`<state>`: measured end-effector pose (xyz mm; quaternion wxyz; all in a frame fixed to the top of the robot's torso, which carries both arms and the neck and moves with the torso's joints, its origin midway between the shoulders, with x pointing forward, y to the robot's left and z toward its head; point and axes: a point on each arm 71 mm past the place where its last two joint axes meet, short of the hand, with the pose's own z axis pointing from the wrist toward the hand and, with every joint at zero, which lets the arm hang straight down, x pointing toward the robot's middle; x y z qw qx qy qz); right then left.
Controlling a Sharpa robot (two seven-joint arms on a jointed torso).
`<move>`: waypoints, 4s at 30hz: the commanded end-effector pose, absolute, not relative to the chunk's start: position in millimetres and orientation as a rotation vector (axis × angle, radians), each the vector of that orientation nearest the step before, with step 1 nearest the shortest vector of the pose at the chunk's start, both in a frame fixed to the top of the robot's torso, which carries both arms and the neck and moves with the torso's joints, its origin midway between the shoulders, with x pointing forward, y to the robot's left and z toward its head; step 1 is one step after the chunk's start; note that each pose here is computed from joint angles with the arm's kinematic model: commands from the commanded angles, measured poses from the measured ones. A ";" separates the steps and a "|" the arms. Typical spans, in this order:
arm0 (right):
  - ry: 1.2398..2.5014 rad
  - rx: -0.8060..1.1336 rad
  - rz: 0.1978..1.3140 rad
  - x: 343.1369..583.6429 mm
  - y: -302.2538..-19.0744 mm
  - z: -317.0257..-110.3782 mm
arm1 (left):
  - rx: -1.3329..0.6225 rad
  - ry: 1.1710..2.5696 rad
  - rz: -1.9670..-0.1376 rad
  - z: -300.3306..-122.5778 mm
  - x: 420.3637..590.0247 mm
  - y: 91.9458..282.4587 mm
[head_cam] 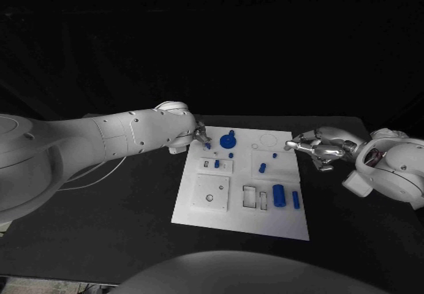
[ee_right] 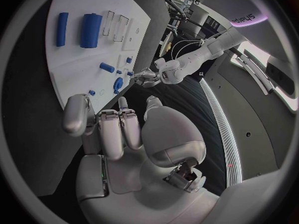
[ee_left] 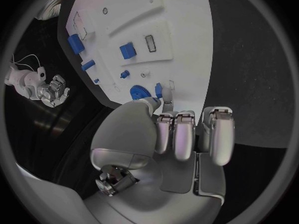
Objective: Assemble the parts on the task board
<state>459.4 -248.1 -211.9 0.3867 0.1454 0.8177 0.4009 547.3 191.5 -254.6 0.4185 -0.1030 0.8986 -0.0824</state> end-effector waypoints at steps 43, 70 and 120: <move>2.086 0.396 1.008 458.4 -256.7 -214.0 | -0.170 2.154 -0.298 -248.5 522.3 194.9; 2.104 0.400 1.003 458.4 -254.7 -217.7 | -0.092 2.364 -0.311 -248.8 493.9 201.7; 2.102 0.400 1.011 458.4 -252.2 -220.5 | -0.059 2.368 -0.270 -251.7 497.8 195.5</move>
